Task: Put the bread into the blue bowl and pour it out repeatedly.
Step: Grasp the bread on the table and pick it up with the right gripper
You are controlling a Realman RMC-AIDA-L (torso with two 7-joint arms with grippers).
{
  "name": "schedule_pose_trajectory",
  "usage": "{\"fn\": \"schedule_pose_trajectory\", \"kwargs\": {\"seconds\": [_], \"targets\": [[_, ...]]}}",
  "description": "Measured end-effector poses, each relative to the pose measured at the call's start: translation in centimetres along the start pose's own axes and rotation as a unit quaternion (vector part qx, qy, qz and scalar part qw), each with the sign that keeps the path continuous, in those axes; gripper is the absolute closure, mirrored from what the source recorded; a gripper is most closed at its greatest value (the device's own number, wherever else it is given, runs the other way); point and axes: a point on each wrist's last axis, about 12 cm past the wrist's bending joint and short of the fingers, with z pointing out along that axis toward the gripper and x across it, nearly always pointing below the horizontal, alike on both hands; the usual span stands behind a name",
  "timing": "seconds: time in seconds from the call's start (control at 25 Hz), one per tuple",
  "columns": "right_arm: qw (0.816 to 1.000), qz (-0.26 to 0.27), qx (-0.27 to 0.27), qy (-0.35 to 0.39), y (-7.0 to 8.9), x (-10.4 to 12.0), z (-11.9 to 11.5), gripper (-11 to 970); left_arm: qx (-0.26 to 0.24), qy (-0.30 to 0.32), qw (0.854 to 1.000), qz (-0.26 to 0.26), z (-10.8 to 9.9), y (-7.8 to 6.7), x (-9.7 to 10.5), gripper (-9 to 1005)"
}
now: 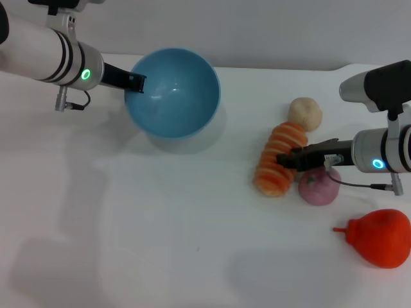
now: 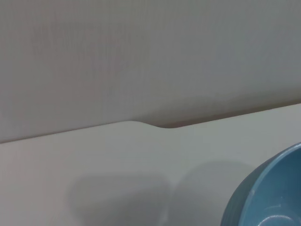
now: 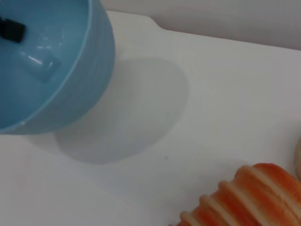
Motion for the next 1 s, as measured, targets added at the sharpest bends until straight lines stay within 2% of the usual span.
{"fn": "schedule_pose_trajectory", "kwargs": {"seconds": [0.4, 0.76, 1.0], "targets": [[0.999, 0.030, 0.017, -0.012, -0.4, 0.5, 0.4, 614, 0.000, -0.004, 1.000, 0.008, 0.0, -0.2, -0.3, 997], [1.000, 0.018, 0.023, -0.005, -0.3, 0.8, 0.6, 618, 0.000, -0.004, 1.000, 0.009, 0.0, -0.3, -0.3, 996], [1.000, 0.012, 0.025, 0.001, -0.3, 1.1, 0.7, 694, 0.001, -0.001, 1.000, 0.008, 0.0, -0.3, -0.2, 996]]}}
